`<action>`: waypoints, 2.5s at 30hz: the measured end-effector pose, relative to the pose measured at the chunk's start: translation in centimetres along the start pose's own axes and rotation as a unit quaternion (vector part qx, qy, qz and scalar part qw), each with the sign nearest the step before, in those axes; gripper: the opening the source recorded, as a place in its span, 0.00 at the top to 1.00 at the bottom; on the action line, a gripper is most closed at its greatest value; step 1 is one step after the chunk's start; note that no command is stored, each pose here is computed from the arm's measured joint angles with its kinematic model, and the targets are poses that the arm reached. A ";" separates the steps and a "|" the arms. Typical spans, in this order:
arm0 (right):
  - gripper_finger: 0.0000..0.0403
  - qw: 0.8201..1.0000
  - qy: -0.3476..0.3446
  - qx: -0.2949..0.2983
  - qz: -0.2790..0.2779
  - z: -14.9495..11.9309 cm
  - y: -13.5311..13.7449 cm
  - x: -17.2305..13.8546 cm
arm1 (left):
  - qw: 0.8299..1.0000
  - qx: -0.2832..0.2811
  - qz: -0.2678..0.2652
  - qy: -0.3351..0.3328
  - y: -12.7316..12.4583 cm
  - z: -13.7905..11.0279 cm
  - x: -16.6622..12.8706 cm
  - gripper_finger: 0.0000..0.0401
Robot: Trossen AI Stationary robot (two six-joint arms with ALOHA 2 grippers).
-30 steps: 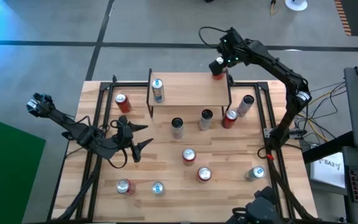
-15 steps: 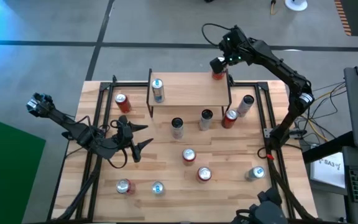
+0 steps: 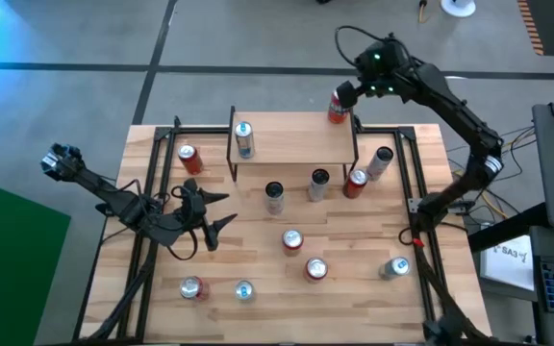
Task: Place canned beverage on shelf
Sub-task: Put the left white pink soda can on the shelf
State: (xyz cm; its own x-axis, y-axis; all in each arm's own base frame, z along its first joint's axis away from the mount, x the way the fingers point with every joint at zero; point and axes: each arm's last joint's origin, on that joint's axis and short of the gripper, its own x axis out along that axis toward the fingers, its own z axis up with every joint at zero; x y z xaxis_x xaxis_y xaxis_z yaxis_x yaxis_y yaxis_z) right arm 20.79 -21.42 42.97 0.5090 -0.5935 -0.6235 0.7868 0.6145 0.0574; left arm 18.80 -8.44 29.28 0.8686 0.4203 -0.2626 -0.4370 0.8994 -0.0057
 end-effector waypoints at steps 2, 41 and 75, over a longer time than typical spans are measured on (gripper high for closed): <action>0.12 1.000 -0.019 0.000 0.013 -0.1 0.7 -1.8 | 1.000 0.000 0.001 0.000 0.0 0.0 0.0 0.35; 0.17 0.942 0.202 -0.108 0.245 -19.9 12.6 -8.7 | 1.000 0.003 0.000 0.000 0.0 0.0 0.0 0.35; 0.18 0.913 0.096 -0.154 0.366 -26.2 16.0 -5.7 | 0.998 0.060 -0.017 0.003 -4.8 -2.6 5.9 0.35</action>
State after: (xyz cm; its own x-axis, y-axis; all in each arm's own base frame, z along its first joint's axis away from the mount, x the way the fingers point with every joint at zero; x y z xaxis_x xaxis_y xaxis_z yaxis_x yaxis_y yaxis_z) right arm 21.34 5.38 26.98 0.7654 0.1189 -0.6324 0.1100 0.9442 0.3106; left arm 25.39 -10.62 25.25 0.8807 0.3889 -0.2705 -0.3759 0.9212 0.1007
